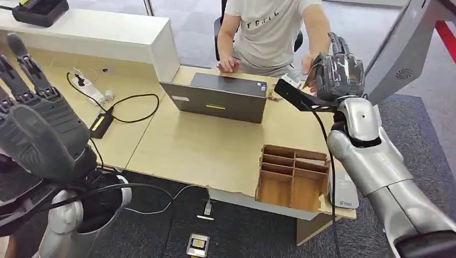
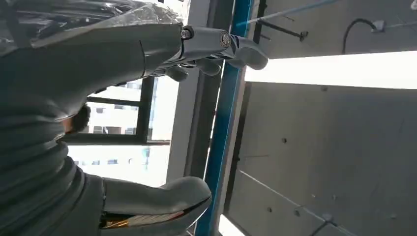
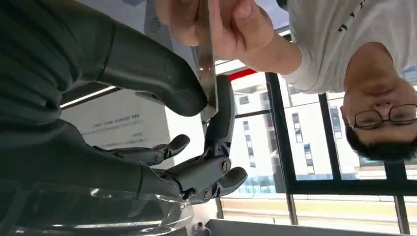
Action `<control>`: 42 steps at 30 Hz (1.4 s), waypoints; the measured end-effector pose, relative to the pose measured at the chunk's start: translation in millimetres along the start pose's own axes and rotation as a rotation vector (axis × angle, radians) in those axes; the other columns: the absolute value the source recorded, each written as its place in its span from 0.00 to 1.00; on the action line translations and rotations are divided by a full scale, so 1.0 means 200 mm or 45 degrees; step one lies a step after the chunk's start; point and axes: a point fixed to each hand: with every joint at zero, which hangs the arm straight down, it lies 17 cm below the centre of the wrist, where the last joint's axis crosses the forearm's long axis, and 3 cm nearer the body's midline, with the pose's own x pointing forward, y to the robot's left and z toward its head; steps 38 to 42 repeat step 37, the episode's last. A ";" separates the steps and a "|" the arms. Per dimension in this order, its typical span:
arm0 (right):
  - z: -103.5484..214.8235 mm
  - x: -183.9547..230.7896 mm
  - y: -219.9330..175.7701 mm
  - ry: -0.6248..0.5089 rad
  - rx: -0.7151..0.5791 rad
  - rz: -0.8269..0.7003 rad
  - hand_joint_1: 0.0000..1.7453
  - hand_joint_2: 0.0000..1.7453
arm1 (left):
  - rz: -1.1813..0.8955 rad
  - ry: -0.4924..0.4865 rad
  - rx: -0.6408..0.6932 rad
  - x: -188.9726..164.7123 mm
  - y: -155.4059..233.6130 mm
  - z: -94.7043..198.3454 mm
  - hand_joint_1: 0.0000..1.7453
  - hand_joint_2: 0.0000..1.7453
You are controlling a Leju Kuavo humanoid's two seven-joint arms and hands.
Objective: Pass the card to the sensor for recognition and then transmit it.
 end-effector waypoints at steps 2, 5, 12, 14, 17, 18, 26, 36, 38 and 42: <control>0.00 -0.01 0.01 0.003 0.004 0.002 1.00 1.00 | 0.002 0.002 0.000 0.00 0.00 0.00 0.00 1.00; 0.01 -0.01 0.02 0.007 0.015 0.008 1.00 1.00 | 0.004 0.004 0.001 0.00 0.00 0.00 0.00 1.00; 0.02 -0.03 0.04 0.018 0.002 0.007 0.00 1.00 | 0.012 0.010 0.005 -0.01 0.00 0.00 0.00 1.00; 0.02 -0.05 0.04 0.034 -0.012 0.001 0.00 1.00 | 0.025 0.013 -0.007 -0.01 -0.01 0.00 0.00 1.00; 0.04 -0.08 0.06 0.053 -0.010 -0.007 0.00 1.00 | 0.049 0.014 -0.035 -0.01 -0.03 0.00 0.00 1.00; 0.05 -0.09 0.07 0.062 -0.015 -0.021 0.00 1.00 | 0.060 0.015 -0.045 -0.01 -0.03 0.01 0.00 1.00; 0.11 -0.18 0.04 0.128 -0.112 -0.154 0.00 1.00 | 0.065 0.029 -0.044 -0.03 -0.03 0.01 0.00 1.00; 0.43 0.11 0.04 0.010 -0.269 -0.490 0.00 1.00 | -0.021 0.037 -0.050 -0.04 0.03 0.07 0.00 1.00; 0.48 0.14 0.04 0.005 -0.281 -0.538 0.00 1.00 | -0.023 0.037 -0.063 -0.04 0.02 0.08 0.00 1.00; 0.48 0.14 0.04 0.005 -0.281 -0.538 0.00 1.00 | -0.023 0.037 -0.063 -0.04 0.02 0.08 0.00 1.00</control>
